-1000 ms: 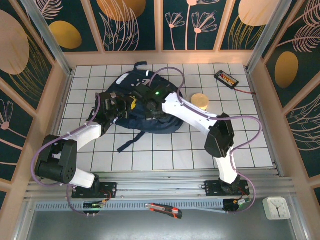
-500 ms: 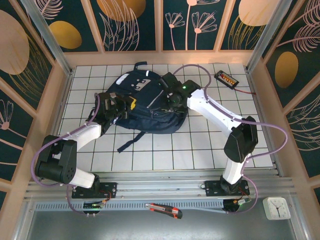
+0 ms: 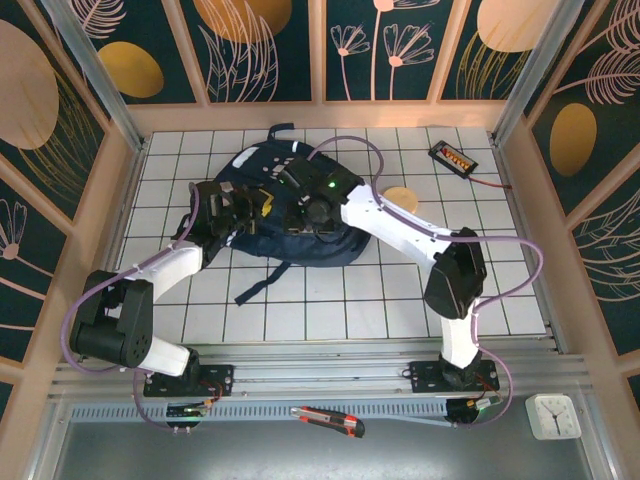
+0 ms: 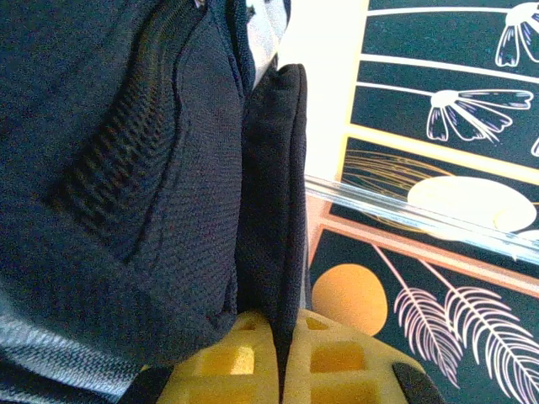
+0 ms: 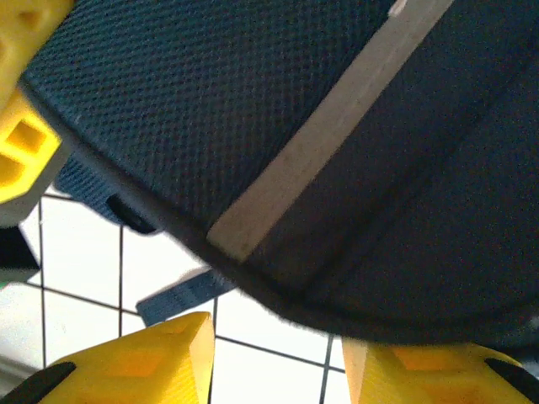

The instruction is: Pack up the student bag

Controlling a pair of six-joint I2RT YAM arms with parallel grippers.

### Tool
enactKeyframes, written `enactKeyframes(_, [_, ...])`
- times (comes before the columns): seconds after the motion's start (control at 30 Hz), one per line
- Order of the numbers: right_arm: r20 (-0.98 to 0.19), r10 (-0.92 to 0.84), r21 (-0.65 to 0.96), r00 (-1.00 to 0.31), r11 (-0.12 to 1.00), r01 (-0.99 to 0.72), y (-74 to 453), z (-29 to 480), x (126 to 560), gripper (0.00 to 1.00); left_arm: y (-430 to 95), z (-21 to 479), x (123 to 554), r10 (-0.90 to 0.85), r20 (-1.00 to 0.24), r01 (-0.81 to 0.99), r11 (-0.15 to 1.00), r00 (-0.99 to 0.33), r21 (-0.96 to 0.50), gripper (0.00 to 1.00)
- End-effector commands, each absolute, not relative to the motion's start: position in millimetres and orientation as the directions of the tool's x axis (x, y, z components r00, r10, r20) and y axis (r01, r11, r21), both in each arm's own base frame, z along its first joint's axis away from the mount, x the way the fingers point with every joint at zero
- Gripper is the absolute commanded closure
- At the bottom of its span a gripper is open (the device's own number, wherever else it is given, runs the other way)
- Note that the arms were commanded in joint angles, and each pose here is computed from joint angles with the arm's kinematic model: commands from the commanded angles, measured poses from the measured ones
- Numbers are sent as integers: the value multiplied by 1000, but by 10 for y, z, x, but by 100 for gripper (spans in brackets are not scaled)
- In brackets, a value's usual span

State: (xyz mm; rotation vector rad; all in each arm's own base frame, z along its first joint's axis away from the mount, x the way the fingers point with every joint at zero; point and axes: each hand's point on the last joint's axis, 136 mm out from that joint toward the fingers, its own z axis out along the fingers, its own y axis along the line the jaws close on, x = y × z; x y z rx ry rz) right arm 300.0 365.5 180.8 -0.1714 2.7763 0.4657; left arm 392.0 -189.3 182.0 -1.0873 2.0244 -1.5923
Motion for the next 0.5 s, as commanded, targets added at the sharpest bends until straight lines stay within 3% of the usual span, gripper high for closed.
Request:
enactKeyframes(0.0, [-344,-28,240,-939,964,-117,3564,1816,3117,56,-2029,2485,3993,-700,132,-192,7,-702,-981,100])
enactKeyframes(0.27, [-353,-39,130,-935,987,-90,3408,1679,3216,61,-2123,2575,3994,-685,145,-183,-17,-714,-983,100])
enactKeyframes(0.47, [-367,-75,55,-927,993,-102,3323,1613,3215,75,-2158,2674,4015,-677,150,-171,-37,-720,-985,100])
